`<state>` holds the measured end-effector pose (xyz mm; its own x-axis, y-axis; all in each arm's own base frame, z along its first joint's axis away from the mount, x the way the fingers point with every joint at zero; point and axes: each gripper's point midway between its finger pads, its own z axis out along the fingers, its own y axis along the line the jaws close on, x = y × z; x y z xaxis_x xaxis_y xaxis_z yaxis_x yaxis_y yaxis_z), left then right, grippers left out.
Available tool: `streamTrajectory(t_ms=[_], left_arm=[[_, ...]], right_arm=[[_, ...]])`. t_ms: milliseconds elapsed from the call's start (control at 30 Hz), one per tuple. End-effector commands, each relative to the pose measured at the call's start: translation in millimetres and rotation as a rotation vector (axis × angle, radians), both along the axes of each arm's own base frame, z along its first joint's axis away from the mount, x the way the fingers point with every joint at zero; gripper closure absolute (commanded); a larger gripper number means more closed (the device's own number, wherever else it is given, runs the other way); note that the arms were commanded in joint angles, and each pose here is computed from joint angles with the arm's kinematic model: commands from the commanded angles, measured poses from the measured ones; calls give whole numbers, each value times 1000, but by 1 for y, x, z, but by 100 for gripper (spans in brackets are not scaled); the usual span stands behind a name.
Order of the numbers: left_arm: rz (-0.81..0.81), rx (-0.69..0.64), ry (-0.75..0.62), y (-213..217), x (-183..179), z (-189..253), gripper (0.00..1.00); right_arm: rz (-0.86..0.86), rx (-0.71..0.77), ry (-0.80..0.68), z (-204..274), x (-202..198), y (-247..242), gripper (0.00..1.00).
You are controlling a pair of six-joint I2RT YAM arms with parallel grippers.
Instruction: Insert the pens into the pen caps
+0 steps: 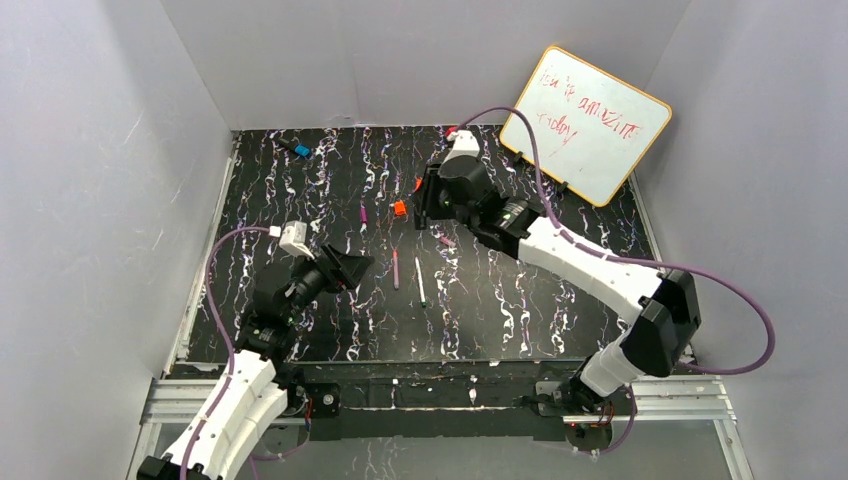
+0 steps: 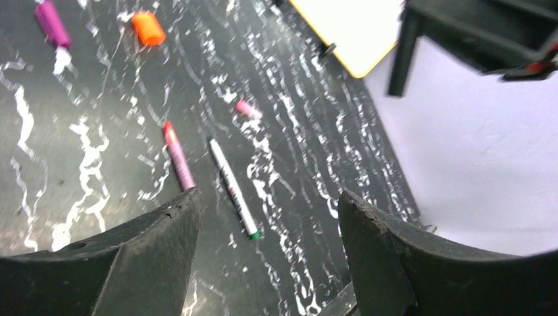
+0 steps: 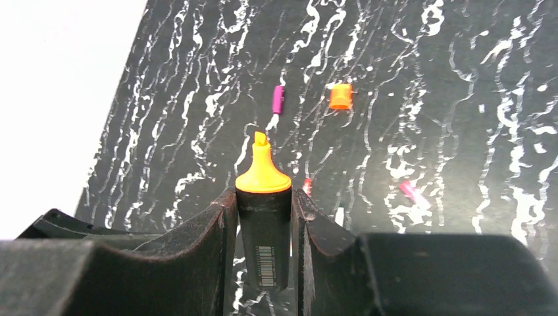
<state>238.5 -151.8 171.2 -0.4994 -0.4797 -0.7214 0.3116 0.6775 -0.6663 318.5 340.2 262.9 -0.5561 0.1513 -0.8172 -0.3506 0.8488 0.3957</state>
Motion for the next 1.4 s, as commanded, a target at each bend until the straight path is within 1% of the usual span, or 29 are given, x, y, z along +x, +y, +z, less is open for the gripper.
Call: streamTrajectory(t_ms=[0, 100, 300, 467, 667, 800, 967, 1100, 1200, 1233, 1300, 1367], left_arm=[[-44, -109, -165, -12, 4, 52, 28], [-92, -92, -179, -19, 5, 58, 28], [-138, -51, -154, -28, 10, 48, 27], [-193, -42, -101, -39, 10, 32, 27], [-221, -32, -92, -48, 9, 25, 27], [-224, -27, -97, -49, 11, 24, 27], [-184, 5, -123, -46, 24, 27, 27], [-185, 14, -123, -49, 31, 27, 30], [-168, 26, -136, -46, 35, 27, 33], [-171, 28, -140, -46, 35, 27, 38], [-190, 30, -151, -49, 35, 29, 67], [-213, 32, -154, -53, 35, 29, 91]], right_arm=[[-103, 42, 43, -9, 4, 22, 75], [-95, 37, 59, -17, 1, 38, 76], [-69, 25, 52, -16, -11, 66, 76], [-50, 40, 45, -9, -15, 76, 76], [-23, 46, 37, -3, -22, 88, 77], [-4, 39, 43, -4, -26, 93, 77], [29, 34, 79, -16, -40, 99, 77], [40, 35, 90, -19, -45, 102, 77], [42, 34, 89, -19, -48, 102, 77], [44, 32, 91, -20, -48, 101, 77], [42, 27, 92, -21, -49, 100, 77], [43, 23, 94, -23, -49, 99, 77]])
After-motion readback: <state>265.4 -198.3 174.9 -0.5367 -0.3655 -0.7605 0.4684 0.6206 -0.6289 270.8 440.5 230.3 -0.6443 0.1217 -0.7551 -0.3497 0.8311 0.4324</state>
